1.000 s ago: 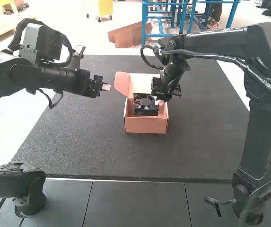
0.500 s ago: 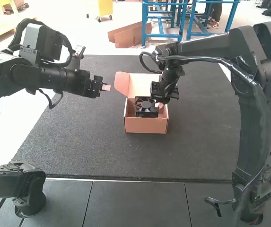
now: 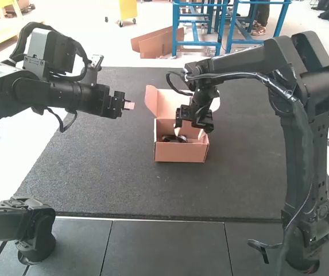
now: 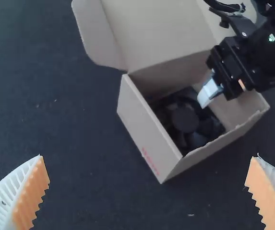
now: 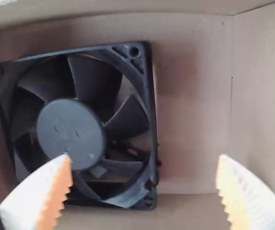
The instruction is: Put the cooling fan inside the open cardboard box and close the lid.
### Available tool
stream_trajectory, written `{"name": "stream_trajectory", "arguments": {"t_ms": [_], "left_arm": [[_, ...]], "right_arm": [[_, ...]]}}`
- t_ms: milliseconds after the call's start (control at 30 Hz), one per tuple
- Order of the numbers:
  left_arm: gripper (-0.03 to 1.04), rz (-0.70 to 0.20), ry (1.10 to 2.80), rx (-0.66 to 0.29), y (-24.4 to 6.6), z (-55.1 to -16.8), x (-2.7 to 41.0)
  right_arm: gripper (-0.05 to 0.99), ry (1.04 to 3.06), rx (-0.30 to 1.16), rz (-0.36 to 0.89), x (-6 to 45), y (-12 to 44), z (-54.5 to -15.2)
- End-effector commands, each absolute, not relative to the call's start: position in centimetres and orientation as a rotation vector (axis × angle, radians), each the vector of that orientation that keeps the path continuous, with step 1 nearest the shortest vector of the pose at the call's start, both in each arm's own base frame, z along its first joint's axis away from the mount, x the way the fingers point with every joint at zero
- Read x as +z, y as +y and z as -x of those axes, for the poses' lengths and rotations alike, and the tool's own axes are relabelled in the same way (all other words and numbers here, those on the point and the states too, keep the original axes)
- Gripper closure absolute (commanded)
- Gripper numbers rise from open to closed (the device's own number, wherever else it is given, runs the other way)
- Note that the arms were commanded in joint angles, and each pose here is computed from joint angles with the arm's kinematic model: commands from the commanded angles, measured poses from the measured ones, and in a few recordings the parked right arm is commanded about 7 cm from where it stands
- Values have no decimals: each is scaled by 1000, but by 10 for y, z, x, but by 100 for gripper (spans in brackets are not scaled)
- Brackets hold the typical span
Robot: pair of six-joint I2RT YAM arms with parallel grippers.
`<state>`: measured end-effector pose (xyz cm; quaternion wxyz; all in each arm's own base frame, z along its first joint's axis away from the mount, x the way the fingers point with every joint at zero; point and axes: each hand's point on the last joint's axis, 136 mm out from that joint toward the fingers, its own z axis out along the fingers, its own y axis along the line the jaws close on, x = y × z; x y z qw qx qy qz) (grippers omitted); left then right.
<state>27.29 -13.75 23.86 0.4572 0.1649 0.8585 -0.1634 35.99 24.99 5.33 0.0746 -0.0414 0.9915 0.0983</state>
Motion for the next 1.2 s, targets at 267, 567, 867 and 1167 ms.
{"name": "stream_trajectory", "arguments": {"t_ms": [267,567,867,1167], "left_arm": [[4,-237,2066,-484,-140,-288,255],[4,-156,2187,-382,-134,-311,229],[4,7,2245,-219,-101,-350,218],[4,55,2309,-135,-91,-378,192]], "right_arm": [[2,2694,662,96,214,278,-412],[3,2675,448,98,230,176,-402],[3,2475,259,153,217,114,-393],[3,2323,336,160,210,130,-397]]}}
